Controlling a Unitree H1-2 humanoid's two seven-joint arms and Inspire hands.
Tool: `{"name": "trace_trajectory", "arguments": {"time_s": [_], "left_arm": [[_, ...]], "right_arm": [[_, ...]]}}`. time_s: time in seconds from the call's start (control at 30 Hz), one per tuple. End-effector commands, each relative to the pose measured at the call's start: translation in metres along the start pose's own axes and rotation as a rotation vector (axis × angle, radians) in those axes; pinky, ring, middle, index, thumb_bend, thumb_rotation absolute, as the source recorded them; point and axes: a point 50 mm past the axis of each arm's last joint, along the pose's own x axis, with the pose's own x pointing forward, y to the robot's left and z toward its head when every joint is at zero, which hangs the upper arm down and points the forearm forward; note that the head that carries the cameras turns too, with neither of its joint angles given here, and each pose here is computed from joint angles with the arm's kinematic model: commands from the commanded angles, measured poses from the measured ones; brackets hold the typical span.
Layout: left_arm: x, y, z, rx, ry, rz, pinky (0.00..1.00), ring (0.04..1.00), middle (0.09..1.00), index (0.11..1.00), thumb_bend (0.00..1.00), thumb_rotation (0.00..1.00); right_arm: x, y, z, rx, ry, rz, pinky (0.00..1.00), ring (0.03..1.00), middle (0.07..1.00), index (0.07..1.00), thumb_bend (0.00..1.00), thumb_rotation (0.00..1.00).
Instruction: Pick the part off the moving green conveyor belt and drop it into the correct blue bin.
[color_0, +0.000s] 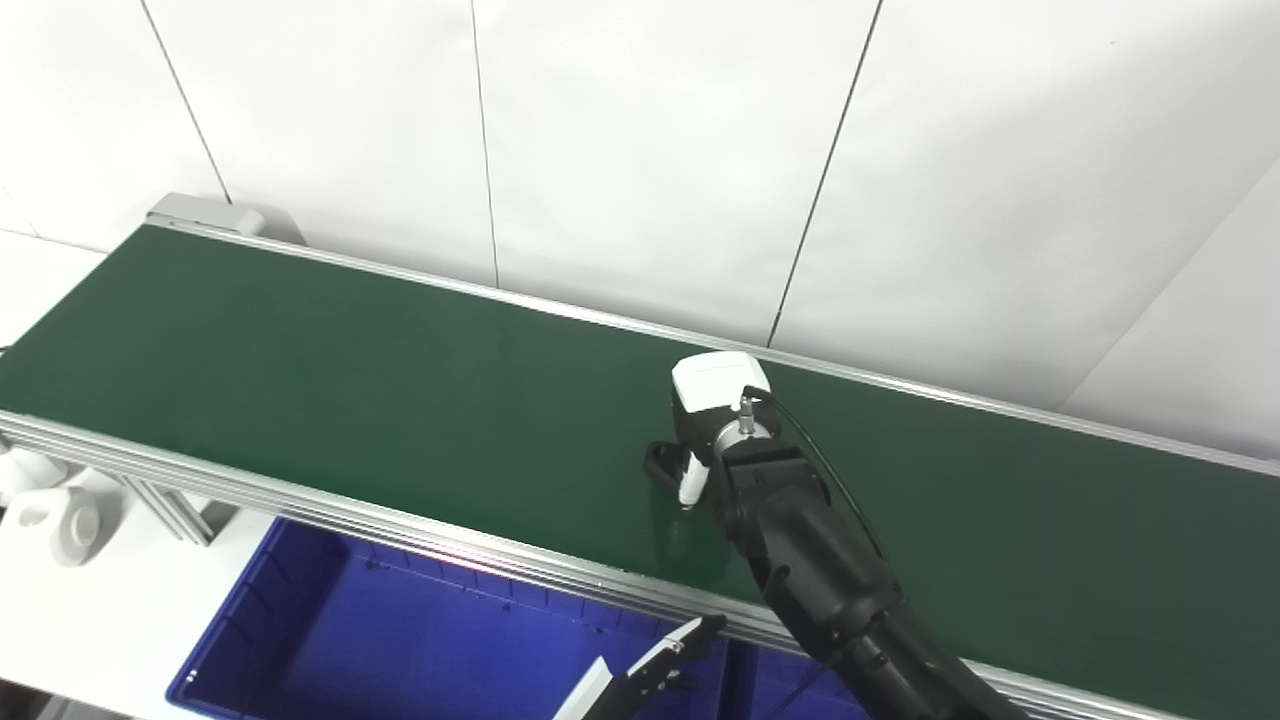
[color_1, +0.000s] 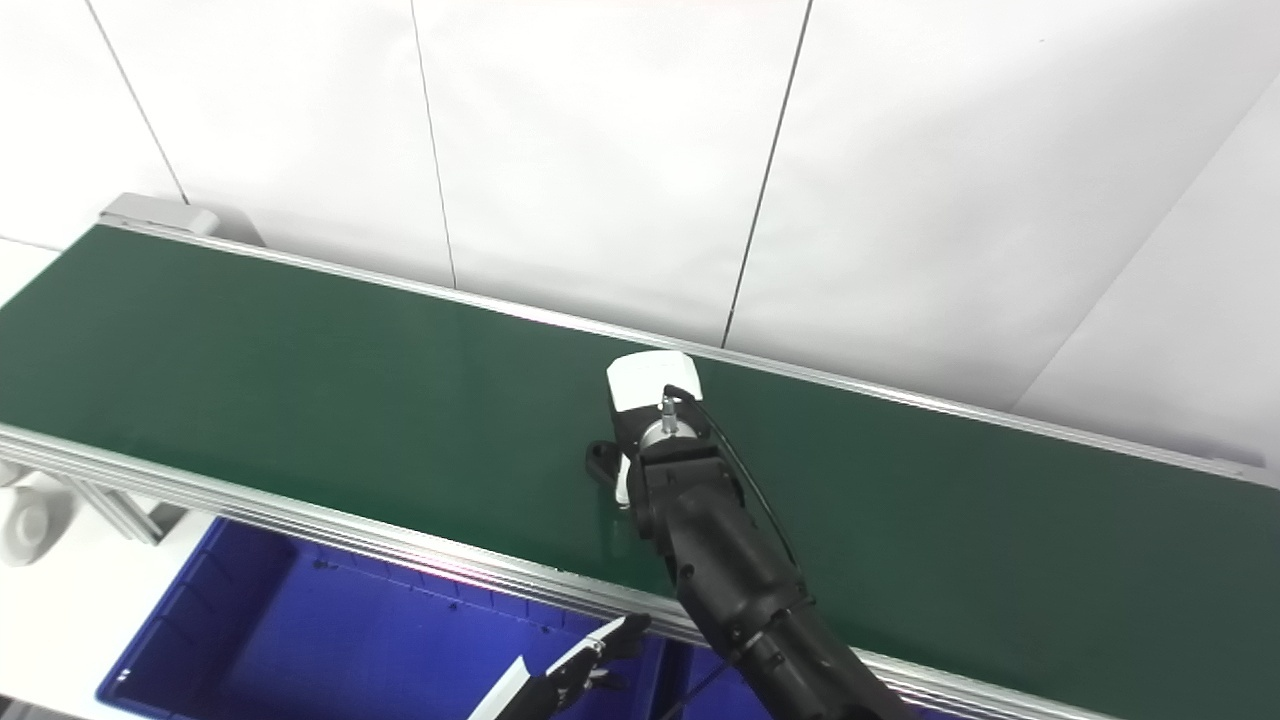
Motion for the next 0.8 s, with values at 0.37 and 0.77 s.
{"name": "trace_trajectory", "arguments": {"time_s": [0.37, 0.77], "left_arm": [[0.012, -0.016, 0.021, -0.063, -0.072, 0.000, 0.81, 0.909, 0.933, 0.940, 0.63, 0.83], [-0.002, 0.000, 0.025, -0.071, -0.061, -0.011, 0.87, 0.940, 0.946, 0.959, 0.61, 0.87]], "right_arm": [[-0.029, 0.049, -0.029, 0.173, -0.015, 0.055, 0.16, 0.244, 0.471, 0.492, 0.52, 0.00], [-0.081, 0.046, -0.061, 0.293, -0.050, -0.118, 0.20, 0.284, 0.469, 0.493, 0.52, 0.00]]}}
